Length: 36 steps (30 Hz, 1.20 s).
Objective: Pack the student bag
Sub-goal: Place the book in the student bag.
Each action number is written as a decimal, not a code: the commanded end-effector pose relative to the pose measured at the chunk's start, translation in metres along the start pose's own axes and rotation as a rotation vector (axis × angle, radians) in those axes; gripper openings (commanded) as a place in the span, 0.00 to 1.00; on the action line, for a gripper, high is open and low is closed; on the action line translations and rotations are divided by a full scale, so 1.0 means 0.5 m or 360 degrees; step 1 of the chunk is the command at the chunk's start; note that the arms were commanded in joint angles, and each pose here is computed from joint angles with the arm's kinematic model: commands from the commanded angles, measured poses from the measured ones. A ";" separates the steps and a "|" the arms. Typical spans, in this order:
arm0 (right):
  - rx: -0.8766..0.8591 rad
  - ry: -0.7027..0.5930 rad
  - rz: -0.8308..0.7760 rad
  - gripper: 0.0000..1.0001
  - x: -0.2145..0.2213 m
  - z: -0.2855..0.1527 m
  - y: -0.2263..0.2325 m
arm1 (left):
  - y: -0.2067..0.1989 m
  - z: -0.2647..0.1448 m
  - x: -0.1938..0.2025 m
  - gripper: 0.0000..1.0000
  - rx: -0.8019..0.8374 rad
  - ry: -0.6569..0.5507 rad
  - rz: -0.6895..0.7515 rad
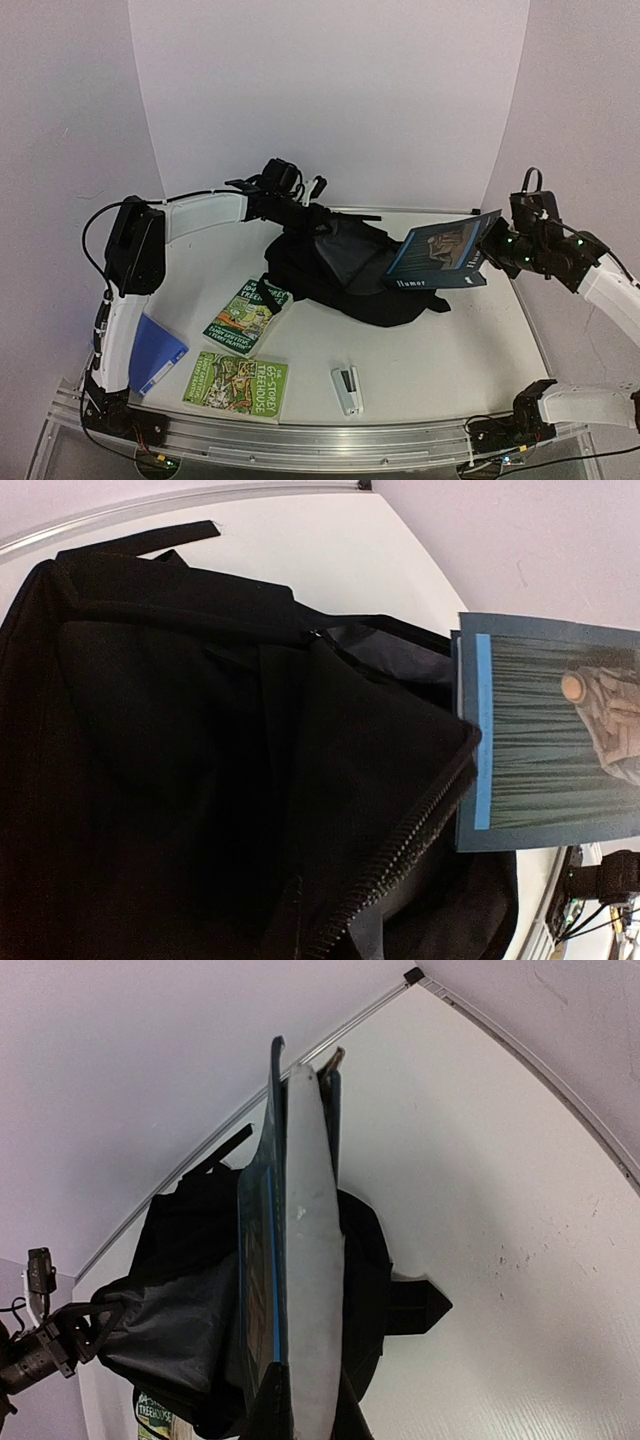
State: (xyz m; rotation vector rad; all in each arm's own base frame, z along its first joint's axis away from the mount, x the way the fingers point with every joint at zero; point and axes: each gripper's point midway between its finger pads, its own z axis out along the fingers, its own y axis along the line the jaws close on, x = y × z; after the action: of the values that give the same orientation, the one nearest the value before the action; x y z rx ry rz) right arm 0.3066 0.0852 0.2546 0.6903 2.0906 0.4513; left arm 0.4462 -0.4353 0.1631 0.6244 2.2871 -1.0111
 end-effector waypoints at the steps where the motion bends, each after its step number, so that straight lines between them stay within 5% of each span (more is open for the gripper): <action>1: -0.0073 0.0005 0.0156 0.00 0.002 0.016 0.020 | -0.078 -0.055 -0.085 0.00 0.0151 -0.0181 0.0091; 14: -0.0098 0.0237 0.0378 0.00 0.081 0.056 0.012 | -0.272 -0.178 -0.170 0.00 0.0617 -0.0469 0.0242; 36: -0.0367 0.0143 0.0719 0.00 0.072 0.153 0.082 | -0.328 -0.203 -0.165 0.00 0.0747 -0.0454 0.0271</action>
State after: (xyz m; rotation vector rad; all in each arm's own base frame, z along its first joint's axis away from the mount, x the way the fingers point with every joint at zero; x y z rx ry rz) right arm 0.3393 0.1324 0.1802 1.0243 2.0966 0.7997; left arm 0.3943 -0.4798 0.2796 0.7504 1.9395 -1.4072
